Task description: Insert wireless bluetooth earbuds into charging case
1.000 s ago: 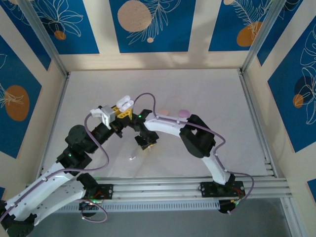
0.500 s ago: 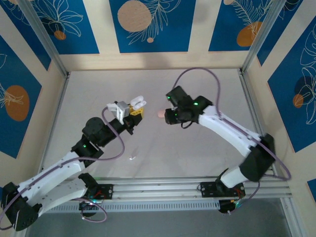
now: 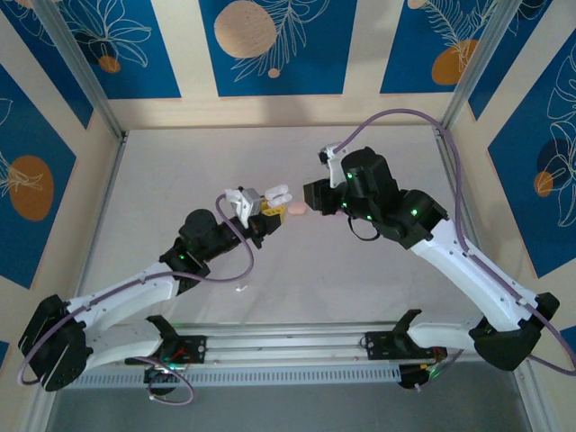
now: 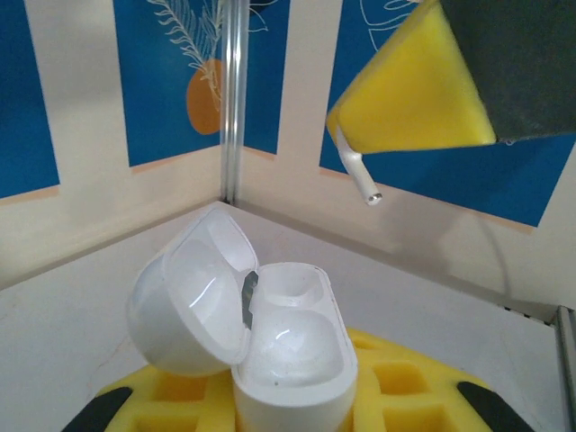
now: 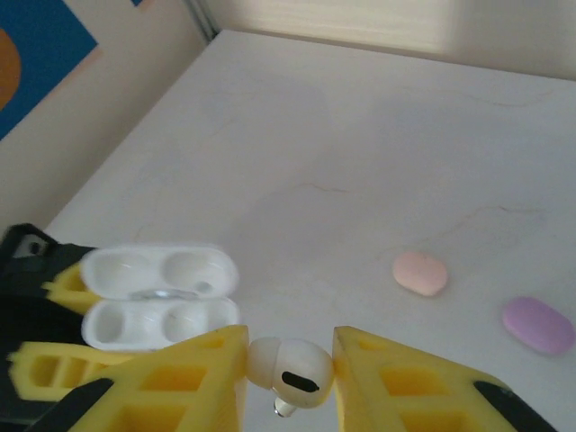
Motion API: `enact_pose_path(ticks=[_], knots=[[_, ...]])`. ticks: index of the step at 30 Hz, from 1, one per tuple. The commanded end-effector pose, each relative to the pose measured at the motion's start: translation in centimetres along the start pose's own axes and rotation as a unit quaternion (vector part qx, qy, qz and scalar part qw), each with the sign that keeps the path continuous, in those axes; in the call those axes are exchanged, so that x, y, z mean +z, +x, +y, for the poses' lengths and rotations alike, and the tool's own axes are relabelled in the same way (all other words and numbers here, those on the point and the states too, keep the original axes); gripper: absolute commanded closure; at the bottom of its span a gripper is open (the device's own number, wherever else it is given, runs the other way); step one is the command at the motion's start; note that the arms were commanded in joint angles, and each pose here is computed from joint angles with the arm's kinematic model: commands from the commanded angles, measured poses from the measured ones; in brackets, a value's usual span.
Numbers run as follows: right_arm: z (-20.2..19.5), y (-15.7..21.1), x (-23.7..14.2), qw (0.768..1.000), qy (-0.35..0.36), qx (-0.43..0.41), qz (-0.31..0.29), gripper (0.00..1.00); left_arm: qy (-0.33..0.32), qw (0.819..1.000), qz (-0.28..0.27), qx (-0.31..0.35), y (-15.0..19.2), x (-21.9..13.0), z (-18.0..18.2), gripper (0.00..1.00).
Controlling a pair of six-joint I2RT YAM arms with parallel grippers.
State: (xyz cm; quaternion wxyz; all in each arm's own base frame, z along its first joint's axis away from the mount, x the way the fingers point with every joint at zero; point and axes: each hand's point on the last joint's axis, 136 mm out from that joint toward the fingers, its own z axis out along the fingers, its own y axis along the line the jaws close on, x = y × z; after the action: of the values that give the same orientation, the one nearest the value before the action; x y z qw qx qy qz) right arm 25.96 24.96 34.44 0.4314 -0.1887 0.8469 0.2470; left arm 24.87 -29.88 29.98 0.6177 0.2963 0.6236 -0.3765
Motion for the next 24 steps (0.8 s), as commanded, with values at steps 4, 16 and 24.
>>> enact_pose_path(ticks=[4,16,24], knots=[[2.4,-1.5,0.4,0.998,-0.046,-0.02,-0.024,0.68,0.036,0.999,-0.039,-0.004,-2.5,0.4,-1.7,0.85],[2.5,-0.8,2.4,0.998,-0.03,-0.047,-0.011,0.69,0.039,0.998,-0.048,-0.019,-3.1,0.3,-2.0,0.85],[2.0,0.6,3.3,0.997,-0.008,-0.075,0.005,0.69,0.033,0.998,-0.058,-0.022,-3.9,-0.1,-1.8,0.85]])
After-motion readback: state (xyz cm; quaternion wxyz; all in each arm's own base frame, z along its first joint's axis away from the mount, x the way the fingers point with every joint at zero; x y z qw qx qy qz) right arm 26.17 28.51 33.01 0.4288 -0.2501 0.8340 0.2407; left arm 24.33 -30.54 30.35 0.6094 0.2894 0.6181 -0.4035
